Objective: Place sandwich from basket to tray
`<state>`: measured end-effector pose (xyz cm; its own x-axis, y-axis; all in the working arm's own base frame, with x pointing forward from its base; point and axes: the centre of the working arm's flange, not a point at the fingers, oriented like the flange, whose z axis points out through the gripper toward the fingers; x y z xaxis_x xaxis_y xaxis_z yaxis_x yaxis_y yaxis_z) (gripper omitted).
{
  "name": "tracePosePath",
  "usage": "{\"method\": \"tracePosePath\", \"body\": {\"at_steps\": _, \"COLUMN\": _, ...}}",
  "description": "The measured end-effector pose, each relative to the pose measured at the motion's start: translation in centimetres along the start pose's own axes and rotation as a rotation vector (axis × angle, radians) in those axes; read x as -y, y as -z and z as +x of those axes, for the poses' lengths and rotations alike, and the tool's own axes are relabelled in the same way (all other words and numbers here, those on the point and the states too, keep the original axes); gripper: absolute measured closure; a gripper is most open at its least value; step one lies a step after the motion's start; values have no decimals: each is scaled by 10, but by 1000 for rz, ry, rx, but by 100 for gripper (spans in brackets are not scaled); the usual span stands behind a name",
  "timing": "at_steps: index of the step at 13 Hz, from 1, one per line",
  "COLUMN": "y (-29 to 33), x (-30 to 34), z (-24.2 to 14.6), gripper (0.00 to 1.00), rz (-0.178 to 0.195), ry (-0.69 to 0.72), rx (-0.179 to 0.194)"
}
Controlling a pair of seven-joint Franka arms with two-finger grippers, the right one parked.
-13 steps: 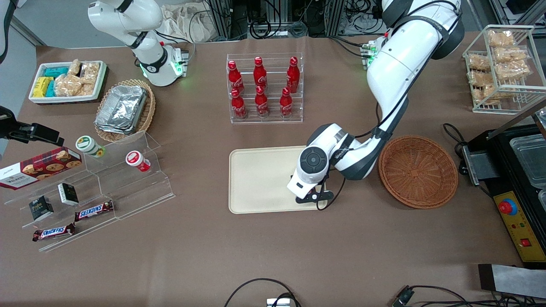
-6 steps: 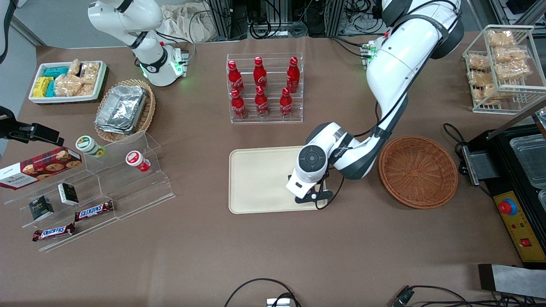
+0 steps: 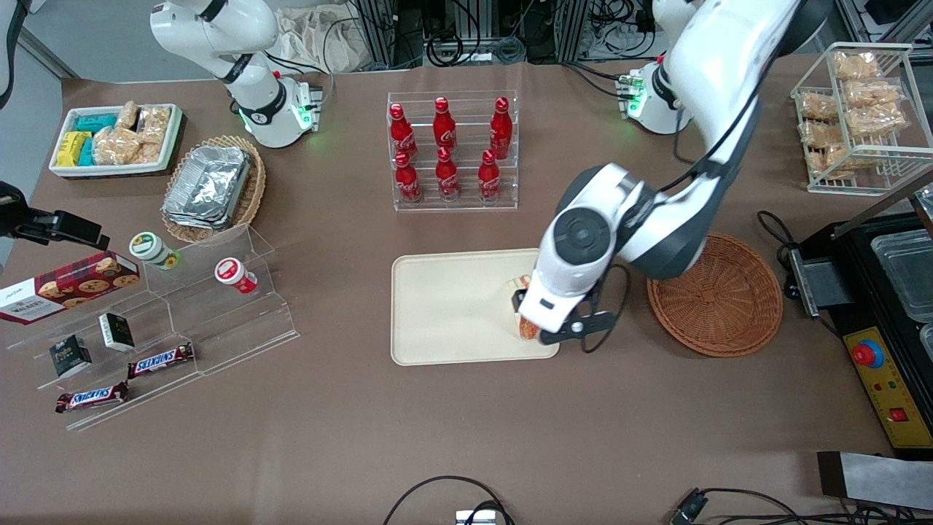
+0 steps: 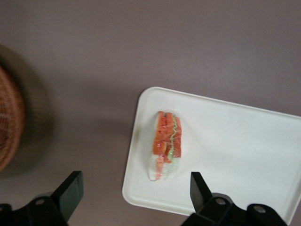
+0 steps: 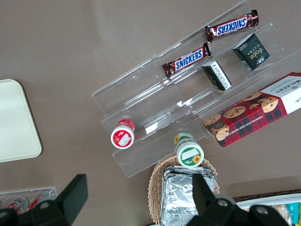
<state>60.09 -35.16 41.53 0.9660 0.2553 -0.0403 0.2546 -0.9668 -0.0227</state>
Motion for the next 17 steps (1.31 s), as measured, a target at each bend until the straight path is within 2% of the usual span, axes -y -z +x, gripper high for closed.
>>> {"method": "tracePosePath", "body": {"at_steps": 4, "y": 33, "x": 68, "z": -16, "gripper": 0, "rz": -23, "ry": 15, "rx": -4}}
{"method": "tracePosePath", "body": {"at_steps": 7, "y": 49, "x": 122, "z": -28, "gripper": 0, "rz": 21, "ry": 2, "rx": -15}}
{"method": "tracePosePath", "body": {"at_steps": 8, "y": 57, "x": 146, "z": -25, "gripper": 0, "rz": 39, "ry": -13, "rx": -6}}
{"method": "tracePosePath", "body": {"at_steps": 11, "y": 80, "x": 225, "z": 0, "gripper": 0, "rz": 55, "ry": -56, "rx": 29}}
{"method": "tracePosePath", "body": {"at_steps": 14, "y": 91, "x": 290, "z": 19, "gripper": 0, "rz": 13, "ry": -142, "rx": 67}}
{"method": "tracePosePath", "body": {"at_steps": 17, "y": 99, "x": 322, "z": 25, "gripper": 0, "rz": 5, "ry": -311, "rx": 100}}
